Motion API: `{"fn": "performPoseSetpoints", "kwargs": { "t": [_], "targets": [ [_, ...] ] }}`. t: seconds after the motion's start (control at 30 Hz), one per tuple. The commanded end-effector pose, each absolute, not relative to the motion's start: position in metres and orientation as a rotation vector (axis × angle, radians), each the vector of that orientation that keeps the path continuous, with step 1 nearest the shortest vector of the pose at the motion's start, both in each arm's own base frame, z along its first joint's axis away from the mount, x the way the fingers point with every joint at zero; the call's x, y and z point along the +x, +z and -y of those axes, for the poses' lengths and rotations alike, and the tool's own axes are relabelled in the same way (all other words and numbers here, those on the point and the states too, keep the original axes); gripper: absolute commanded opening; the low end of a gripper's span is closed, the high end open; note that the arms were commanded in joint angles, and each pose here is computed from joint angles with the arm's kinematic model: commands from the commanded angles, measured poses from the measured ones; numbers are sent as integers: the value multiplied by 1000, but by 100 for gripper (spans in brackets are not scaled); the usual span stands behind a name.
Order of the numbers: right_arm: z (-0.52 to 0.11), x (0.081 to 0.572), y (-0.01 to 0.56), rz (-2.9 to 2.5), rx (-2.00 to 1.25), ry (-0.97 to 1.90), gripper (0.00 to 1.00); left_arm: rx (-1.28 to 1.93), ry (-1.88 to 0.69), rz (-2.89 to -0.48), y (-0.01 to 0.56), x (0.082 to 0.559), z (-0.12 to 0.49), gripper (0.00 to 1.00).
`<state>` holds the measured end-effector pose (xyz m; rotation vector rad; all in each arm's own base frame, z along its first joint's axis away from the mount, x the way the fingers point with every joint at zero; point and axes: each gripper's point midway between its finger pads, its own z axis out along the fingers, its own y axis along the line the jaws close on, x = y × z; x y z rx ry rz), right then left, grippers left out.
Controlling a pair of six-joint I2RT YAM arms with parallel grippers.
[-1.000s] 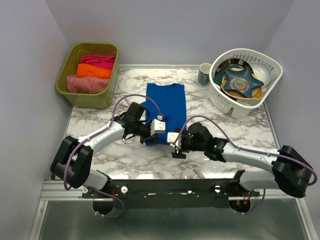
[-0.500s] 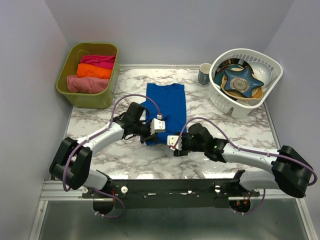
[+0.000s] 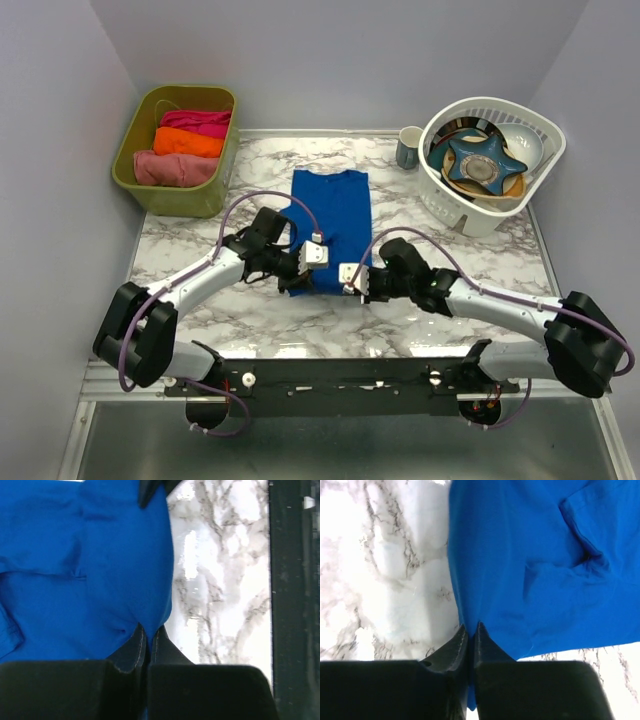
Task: Roll the t-shirts
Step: Roll the T-shirt to the center of the board.
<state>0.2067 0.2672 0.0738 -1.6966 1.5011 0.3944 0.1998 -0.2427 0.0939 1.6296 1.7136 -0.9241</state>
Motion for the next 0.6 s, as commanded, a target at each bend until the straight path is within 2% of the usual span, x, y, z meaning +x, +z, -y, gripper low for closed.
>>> {"fn": "performPoseSetpoints", "kwargs": {
  "t": [0.0,0.07,0.33,0.57],
  "targets": [
    [-256,196,79,-1645,-1727,580,10,1659,-1113,-1745,108,167,241,0],
    [-253,196,86,-1674,-1733,622,8,1673,-1136,-1759,109,161,238,0],
    [-244,149,84,-1749,-1951,1097,6,1750,-1351,-1861,100,147,234,0],
    [-242,156,73,-1847,-1985,1272,4,1732,-1483,-1970,84,157,223,0]
  ]
}}
